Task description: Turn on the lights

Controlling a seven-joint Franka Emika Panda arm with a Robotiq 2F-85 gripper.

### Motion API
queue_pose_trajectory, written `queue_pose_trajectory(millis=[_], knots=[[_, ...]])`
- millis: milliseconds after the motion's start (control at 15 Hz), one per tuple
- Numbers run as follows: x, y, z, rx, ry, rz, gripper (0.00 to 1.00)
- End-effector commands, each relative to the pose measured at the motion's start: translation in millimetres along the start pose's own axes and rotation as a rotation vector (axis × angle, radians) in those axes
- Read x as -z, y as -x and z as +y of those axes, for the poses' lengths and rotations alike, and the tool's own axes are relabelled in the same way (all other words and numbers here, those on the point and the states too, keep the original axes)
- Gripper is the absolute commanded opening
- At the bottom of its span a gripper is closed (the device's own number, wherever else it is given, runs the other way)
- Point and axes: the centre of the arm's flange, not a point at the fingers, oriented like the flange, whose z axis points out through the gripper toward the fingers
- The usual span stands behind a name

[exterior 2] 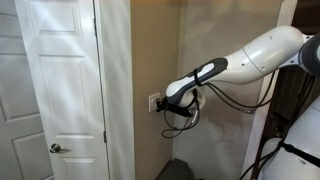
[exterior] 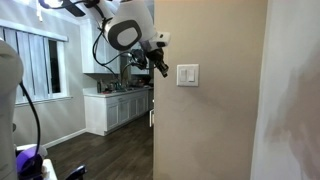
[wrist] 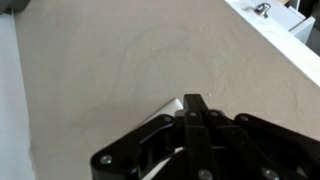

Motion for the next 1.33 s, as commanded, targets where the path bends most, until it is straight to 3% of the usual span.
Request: queue_pose_trajectory(millis=[0,333,1267], knots=[[-22.8,-21.9,-7.8,-0.134,-0.022,0.090,0.04],[-35.3,-35.9,-15.2,-0.181,-0.008,0.148,0.00],[-55.3,-62.1,-7.9,-0.237,0.025,0.178,0.00]])
